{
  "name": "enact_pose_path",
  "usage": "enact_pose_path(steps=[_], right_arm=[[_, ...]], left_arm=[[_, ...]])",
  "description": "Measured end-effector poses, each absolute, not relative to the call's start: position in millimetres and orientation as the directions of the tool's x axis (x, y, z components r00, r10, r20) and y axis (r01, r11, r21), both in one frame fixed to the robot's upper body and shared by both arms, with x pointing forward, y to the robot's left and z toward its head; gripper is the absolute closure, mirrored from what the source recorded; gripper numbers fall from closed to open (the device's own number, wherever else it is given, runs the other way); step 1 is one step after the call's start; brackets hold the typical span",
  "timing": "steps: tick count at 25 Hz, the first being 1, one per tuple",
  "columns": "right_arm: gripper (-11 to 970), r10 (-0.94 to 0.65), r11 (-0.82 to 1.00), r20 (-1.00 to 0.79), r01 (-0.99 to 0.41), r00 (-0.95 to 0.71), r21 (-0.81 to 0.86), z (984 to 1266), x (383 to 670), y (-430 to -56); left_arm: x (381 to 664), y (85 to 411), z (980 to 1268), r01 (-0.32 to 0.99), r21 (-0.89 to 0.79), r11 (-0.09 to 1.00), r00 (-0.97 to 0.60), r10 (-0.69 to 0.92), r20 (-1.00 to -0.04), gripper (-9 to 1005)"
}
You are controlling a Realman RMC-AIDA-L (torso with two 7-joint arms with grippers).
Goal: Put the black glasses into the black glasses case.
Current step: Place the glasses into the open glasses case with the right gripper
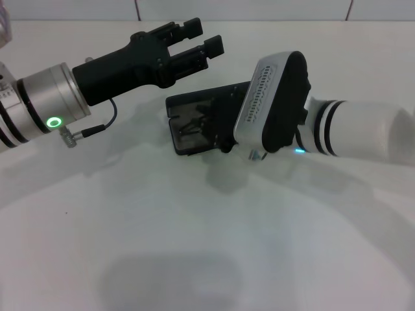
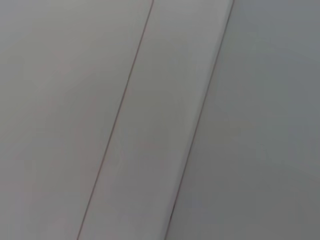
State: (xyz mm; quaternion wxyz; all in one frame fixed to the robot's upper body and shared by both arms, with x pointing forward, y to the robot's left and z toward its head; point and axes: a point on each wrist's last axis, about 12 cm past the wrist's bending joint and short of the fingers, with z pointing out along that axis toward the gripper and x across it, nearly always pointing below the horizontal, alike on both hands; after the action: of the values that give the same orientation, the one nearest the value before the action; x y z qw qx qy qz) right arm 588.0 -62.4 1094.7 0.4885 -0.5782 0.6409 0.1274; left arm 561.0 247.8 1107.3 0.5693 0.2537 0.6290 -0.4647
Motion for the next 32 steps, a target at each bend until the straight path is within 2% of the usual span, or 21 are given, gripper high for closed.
enact_pose_path(steps=[4, 9, 13, 23, 32], right_arm=[[783, -0.588, 0.26, -0.792, -0.89, 0.161, -0.374, 1095.5, 575.7, -64.4], [783, -0.522, 0.184, -0.844, -0.95, 0.123, -0.253, 1101.4, 568.8, -81.7], [783, -0.554, 0.17, -0.83, -0.968, 0.061, -0.185, 1093.6, 577.5, -91.2], [783, -0.607, 0.181, -0.795, -0.973, 0.006, -0.146, 1081.9, 584.0, -101.5], [784, -0.596, 0.243, -0.802, -0.962, -0.049, -0.122, 1083.5, 587.8, -147.6]], left_arm=[[559.5, 250.4, 1106.2, 0.844, -0.299, 0.446, -0.224, -0.214, -0.951, 289], [561.2, 250.4, 1107.8, 0.844, -0.297, 0.447, -0.221, -0.215, -0.951, 289], [563.5, 249.1, 1109.9, 0.847, -0.294, 0.443, -0.218, -0.214, -0.952, 288], [566.2, 246.0, 1112.2, 0.852, -0.287, 0.437, -0.213, -0.213, -0.954, 288], [562.7, 245.5, 1107.6, 0.856, -0.261, 0.446, -0.19, -0.198, -0.962, 289]])
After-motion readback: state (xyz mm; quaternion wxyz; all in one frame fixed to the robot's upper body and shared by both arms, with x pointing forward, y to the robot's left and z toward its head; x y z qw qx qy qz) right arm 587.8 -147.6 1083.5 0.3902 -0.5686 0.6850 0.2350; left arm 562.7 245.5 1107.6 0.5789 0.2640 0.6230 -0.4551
